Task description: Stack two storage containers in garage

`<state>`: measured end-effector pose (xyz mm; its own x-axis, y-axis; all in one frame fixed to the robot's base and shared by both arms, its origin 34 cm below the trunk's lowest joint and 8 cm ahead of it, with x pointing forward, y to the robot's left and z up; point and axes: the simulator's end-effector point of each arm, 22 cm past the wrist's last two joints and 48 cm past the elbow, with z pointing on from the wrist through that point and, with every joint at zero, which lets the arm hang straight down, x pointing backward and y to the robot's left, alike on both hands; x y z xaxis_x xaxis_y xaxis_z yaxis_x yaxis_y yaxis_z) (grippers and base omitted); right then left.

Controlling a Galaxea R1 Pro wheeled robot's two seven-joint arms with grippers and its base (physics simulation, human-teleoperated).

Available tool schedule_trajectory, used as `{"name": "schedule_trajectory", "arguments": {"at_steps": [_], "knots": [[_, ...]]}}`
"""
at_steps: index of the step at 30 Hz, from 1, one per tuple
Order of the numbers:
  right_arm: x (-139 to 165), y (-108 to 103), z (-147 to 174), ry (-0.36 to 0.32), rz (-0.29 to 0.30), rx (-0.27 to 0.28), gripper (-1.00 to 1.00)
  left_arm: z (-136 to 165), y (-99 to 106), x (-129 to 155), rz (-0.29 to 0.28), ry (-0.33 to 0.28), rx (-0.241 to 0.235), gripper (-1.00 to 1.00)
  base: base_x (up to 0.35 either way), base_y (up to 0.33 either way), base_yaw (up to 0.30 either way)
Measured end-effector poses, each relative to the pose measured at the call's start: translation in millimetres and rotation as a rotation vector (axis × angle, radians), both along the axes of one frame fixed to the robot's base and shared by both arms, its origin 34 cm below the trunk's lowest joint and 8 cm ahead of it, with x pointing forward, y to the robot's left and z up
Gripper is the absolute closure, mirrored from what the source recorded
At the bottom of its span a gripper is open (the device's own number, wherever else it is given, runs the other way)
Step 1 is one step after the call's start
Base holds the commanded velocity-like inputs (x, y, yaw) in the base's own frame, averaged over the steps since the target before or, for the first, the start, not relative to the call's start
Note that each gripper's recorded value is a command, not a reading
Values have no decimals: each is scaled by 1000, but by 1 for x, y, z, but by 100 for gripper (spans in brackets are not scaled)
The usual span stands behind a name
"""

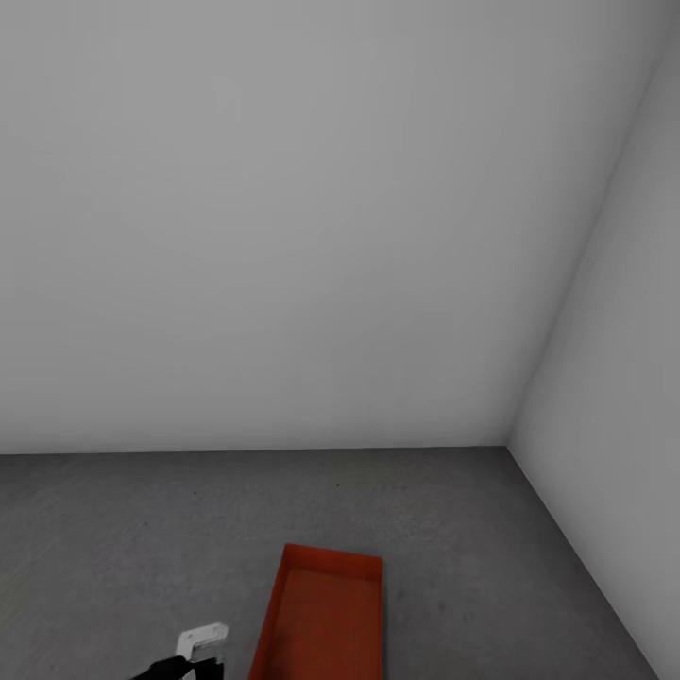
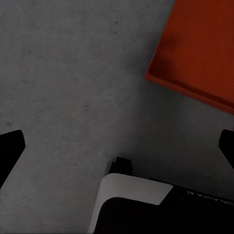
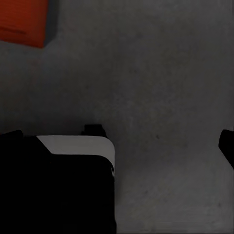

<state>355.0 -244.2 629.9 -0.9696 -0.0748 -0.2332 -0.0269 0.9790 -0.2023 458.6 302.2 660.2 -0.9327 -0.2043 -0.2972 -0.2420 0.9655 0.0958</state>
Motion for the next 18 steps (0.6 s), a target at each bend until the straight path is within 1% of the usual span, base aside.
{"name": "schedule_trajectory", "arguments": {"at_steps": [5,7,10,13,16,18], "knots": [[-15,1,-3,9,2,2,-100,-3,-1,-8,0,11,-1,-100,0,0,0],[-22,2,-5,14,2,5,-100,-6,-2,-16,-2,21,-2,-100,0,0,0],[-46,5,-10,38,5,17,-100,-15,-2,-41,-5,48,-1,-100,0,0,0],[-61,7,-12,38,4,25,-100,-20,-1,-57,-6,49,4,-100,0,0,0],[-65,7,-13,28,-1,28,-100,-25,-3,-72,-13,45,9,-100,0,0,0],[-66,6,-13,25,-7,28,-100,-27,-9,-77,-19,42,4,-100,0,0,0]]}}
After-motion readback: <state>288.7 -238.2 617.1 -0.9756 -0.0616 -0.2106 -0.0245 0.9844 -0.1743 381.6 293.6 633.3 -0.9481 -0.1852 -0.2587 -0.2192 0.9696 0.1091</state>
